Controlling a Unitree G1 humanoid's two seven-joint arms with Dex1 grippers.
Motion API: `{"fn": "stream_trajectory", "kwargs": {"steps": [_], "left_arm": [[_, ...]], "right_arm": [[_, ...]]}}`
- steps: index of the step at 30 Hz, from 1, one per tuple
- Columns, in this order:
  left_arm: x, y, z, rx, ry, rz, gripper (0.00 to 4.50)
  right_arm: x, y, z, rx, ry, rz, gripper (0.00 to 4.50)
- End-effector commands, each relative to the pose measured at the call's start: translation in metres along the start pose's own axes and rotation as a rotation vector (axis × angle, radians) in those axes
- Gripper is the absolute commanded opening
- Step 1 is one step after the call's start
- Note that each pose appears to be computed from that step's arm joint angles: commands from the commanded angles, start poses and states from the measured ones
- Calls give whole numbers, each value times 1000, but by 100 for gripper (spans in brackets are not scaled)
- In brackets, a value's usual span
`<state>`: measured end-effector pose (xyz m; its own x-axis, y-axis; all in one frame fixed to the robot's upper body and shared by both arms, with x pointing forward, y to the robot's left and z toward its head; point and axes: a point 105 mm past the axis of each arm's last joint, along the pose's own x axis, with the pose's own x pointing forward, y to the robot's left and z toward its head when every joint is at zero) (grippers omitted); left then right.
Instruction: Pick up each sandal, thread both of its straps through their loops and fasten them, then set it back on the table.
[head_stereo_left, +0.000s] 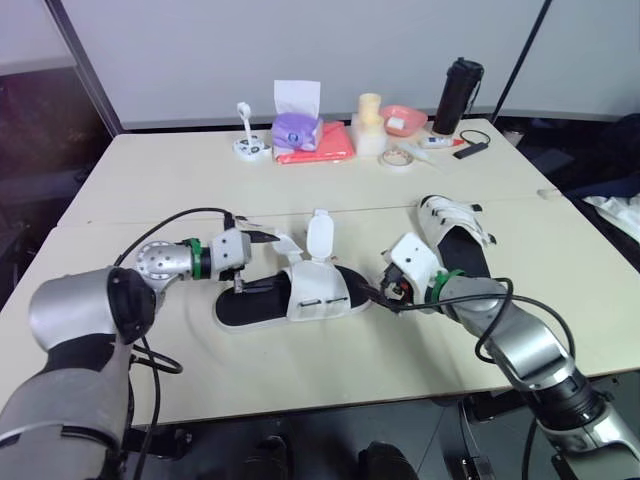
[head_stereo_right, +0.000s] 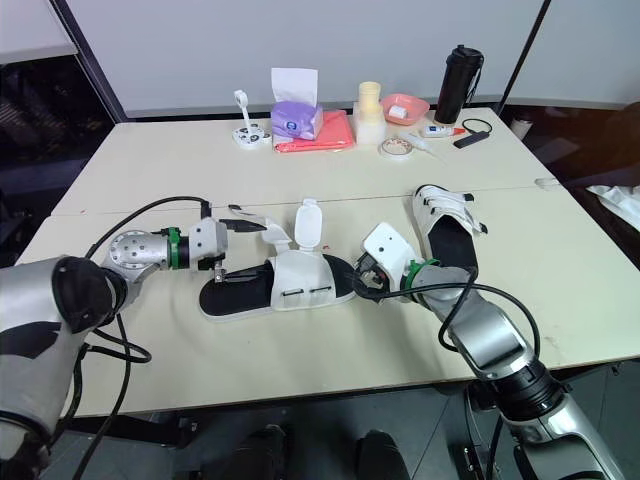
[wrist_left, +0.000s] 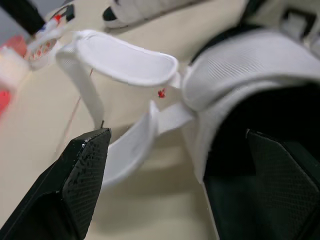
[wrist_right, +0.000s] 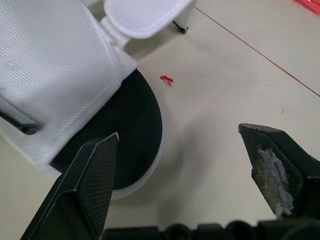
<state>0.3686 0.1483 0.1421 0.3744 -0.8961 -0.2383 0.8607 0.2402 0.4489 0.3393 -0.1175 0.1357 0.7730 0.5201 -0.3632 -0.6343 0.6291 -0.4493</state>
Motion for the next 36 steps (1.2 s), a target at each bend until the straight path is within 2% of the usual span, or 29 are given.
{"fn": "stream_trajectory", "kwargs": {"steps": [1, 4, 6, 10, 11, 22, 30, 36], "left_arm": [[-8, 2, 0, -163, -55, -1, 448], [-11, -3, -3, -254, -71, -48, 450], [-13, -8, -5, -309, -68, -95, 450], [-21, -20, -14, -407, -30, -171, 450], [-23, -21, -15, -419, -24, -180, 450], [-29, -23, -18, -488, -5, -204, 450], [-14, -29, -18, -492, -9, -239, 450], [-16, -26, -17, -490, -1, -223, 450]], "right_arm": [[0, -3, 15, -16, -70, -7, 420], [1, -2, 17, -4, -91, 5, 331], [2, 0, 17, -13, -100, 21, 240], [11, 9, 14, -15, -116, 68, 30], [13, 11, 13, -9, -121, 78, 7], [27, 41, -4, 23, -129, 219, 7], [15, 65, -2, 39, -168, 344, 7], [2, 81, 6, 59, -189, 422, 7]]}}
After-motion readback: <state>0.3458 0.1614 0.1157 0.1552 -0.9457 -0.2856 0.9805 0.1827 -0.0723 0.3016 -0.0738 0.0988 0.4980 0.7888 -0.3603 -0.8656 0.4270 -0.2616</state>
